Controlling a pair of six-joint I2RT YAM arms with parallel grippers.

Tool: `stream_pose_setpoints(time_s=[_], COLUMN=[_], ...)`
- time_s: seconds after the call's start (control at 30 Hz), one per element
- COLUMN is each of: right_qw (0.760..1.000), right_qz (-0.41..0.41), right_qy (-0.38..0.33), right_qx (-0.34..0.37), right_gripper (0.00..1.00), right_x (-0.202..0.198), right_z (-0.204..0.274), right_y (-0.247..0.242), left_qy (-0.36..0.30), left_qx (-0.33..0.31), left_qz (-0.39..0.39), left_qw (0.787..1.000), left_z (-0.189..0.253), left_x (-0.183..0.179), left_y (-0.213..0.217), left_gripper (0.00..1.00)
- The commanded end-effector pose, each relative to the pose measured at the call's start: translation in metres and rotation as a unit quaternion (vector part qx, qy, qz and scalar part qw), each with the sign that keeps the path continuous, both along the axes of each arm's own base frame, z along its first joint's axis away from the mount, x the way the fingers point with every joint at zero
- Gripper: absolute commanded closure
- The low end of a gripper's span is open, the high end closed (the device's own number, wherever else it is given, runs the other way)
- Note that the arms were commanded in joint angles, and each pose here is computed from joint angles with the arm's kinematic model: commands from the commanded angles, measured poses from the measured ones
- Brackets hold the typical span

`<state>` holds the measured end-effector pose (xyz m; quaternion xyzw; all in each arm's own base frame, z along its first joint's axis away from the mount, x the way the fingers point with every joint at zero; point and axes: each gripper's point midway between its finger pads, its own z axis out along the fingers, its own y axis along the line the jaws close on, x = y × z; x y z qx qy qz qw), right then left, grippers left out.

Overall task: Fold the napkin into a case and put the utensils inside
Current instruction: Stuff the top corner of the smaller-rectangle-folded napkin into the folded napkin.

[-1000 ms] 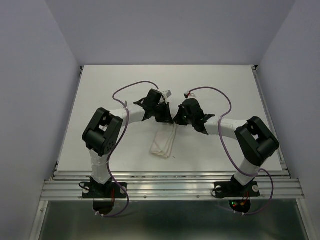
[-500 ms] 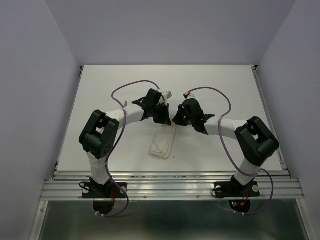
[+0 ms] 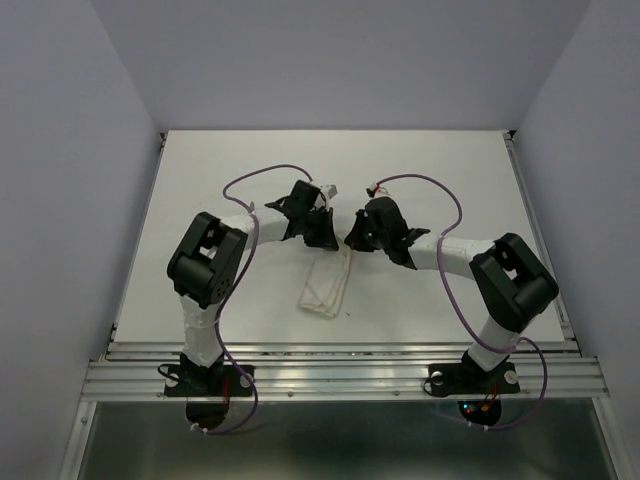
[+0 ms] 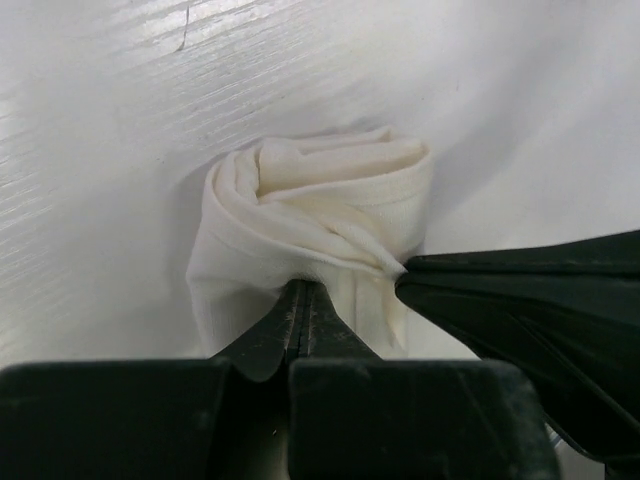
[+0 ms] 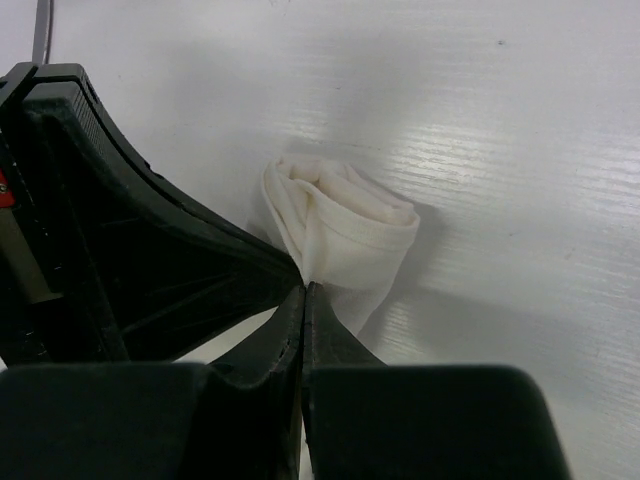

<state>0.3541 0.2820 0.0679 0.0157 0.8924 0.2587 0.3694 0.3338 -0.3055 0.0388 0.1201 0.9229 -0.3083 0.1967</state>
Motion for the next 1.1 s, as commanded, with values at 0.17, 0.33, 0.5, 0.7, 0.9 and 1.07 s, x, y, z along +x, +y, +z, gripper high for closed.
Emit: stream_pose_setpoints(time_s=[0.17, 0.33, 0.5, 0.7, 0.9, 1.07], right_qw=[1.0, 1.0, 0.999, 0.998, 0.999, 0.996], right_qz=[0.011, 0.009, -0.001, -0.014, -0.024, -0.037], right_qy=[-0.021, -0.024, -0.034, -0.05, -0.044, -0.066], right_qx=[0.017, 0.016, 0.02, 0.019, -0.009, -0.047], right_gripper=[0.99, 0.99, 0.99, 0.99, 0.76, 0.76], right_x=[0.004, 0.005, 0.008, 0.012, 0.012, 0.019], right_z=[0.021, 0.024, 0.033, 0.044, 0.031, 0.037], right_y=[0.007, 0.007, 0.005, 0.001, -0.012, -0.025], left_qy=[-0.012, -0.011, 0.017, 0.037, 0.023, -0.006], left_qx=[-0.049, -0.068, -0.043, -0.03, -0.049, -0.069], left_qz=[-0.006, -0.022, -0.023, -0.024, -0.025, -0.033], left_qw=[0.999, 0.997, 0.999, 0.999, 0.998, 0.997], left_z=[0.01, 0.012, -0.016, -0.035, -0.014, 0.024], left_x=[0.015, 0.011, 0.0, -0.017, -0.013, 0.0], left_y=[-0.031, -0.042, -0.035, -0.026, -0.031, -0.039], left_gripper=[1.0, 1.0, 1.0, 1.0, 1.0, 1.0])
